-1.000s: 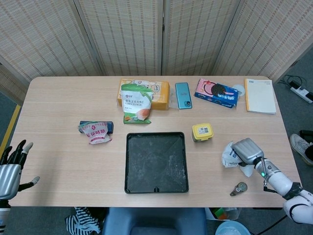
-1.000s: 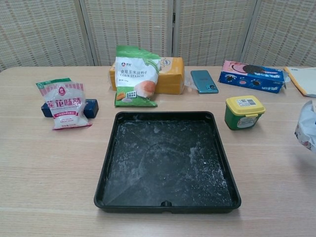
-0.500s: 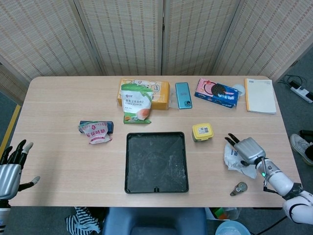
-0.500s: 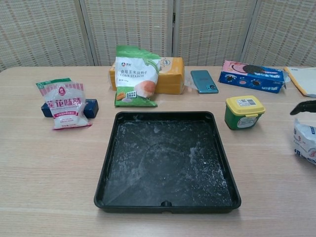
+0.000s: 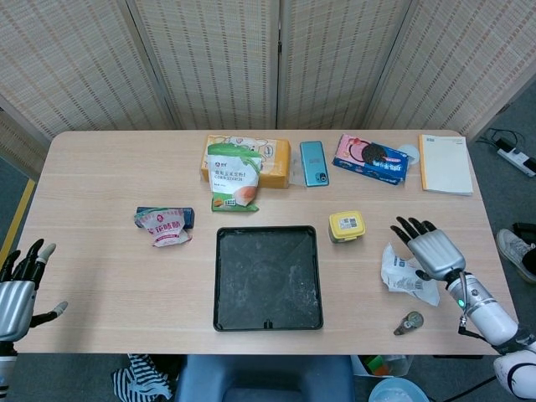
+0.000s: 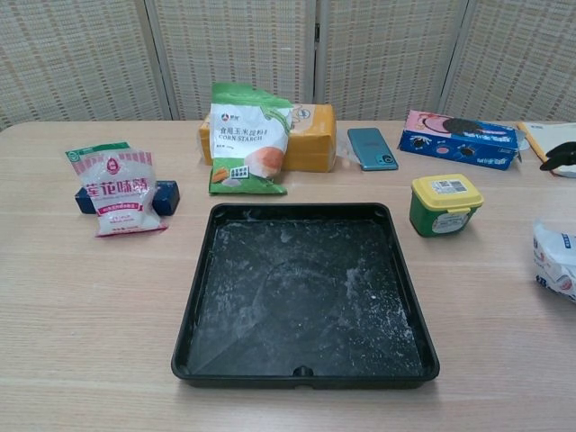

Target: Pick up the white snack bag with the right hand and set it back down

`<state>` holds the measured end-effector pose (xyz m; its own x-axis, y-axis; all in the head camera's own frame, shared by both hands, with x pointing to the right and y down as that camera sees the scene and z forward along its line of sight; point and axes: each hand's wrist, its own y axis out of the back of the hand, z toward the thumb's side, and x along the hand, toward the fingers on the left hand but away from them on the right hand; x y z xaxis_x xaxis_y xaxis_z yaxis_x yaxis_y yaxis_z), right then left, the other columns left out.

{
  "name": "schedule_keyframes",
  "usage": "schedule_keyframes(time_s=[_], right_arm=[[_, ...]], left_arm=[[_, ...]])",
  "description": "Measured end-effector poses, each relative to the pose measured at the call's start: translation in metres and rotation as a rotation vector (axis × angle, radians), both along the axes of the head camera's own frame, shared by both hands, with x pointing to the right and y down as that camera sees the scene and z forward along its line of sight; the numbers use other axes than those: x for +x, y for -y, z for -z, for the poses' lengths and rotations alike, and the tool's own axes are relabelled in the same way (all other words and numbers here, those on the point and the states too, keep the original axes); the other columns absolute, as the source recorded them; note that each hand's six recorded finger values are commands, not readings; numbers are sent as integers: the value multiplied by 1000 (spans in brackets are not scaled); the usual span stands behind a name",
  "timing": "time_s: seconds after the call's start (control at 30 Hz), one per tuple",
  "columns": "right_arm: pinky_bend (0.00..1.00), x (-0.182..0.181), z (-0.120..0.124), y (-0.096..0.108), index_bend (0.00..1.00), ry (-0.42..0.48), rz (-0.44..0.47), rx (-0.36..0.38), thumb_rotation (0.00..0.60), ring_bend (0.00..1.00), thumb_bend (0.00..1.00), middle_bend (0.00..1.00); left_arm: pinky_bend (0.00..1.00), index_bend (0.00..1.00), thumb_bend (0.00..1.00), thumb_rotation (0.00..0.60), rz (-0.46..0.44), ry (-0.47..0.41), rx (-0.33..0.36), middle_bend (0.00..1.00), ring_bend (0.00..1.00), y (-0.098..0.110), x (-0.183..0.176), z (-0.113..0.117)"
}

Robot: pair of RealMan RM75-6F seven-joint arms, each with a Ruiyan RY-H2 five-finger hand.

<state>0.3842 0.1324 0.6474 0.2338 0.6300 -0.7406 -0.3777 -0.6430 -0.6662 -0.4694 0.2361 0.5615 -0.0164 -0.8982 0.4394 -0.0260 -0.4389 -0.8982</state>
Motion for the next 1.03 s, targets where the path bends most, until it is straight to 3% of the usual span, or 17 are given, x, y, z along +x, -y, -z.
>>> schedule_keyframes(time_s=[0.3,0.53,0.73,1.03], right_arm=[[0,9,50,-6,0,125,-67,236,600,0,233,0],[0,26,61,-40,0,203,-145,409,600,0,233,0],[0,42,69,-63,0,298,-234,478,600,0,232,0],[0,58,77,-74,0,326,-288,501,600,0,232,0]], left_arm=[[99,0,179,600,-5,3,9,0,176,1,1,0],[99,0,178,600,12,2,5,0,166,1,-3,2],[99,0,178,600,17,4,7,0,165,0,-3,3],[99,0,179,600,-2,9,-8,0,165,1,2,-3]])
